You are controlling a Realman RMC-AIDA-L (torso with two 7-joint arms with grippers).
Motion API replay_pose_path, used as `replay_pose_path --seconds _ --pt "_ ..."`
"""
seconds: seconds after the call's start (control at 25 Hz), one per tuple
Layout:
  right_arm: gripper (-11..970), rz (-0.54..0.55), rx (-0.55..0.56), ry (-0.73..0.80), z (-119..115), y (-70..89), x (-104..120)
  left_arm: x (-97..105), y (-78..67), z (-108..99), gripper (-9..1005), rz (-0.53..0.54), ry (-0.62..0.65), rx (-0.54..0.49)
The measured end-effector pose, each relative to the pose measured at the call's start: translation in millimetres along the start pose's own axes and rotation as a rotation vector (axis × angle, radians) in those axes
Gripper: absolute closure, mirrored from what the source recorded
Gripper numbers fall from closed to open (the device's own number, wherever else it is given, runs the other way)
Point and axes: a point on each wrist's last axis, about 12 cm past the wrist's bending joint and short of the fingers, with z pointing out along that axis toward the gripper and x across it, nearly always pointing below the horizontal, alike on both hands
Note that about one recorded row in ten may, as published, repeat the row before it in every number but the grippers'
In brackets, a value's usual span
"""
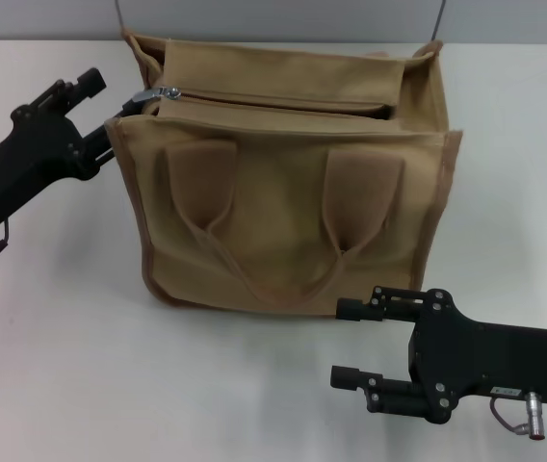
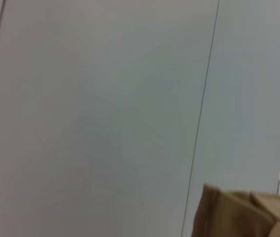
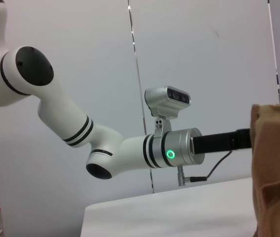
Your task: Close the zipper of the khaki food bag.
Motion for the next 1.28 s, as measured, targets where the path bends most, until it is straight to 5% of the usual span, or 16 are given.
replay_pose_path --seconds 0.32,0.64,0.92,1.28 --pt "318 -0.013 0.009 0.005 3 -5.9 -2 -6 -4.1 7 316 0.003 -0.038 0.047" --pt "318 -0.018 0.028 0.003 4 -9.4 -3 -15 6.2 -11 325 0.065 0.081 0.081" --pt "318 -0.010 0.030 -0.005 6 -9.8 -4 -18 -2.1 3 333 0.169 0.214 0.210" --pt "318 0.025 0.024 -0.016 10 -6.9 -1 -23 1.6 19 343 0.076 0.096 0.122"
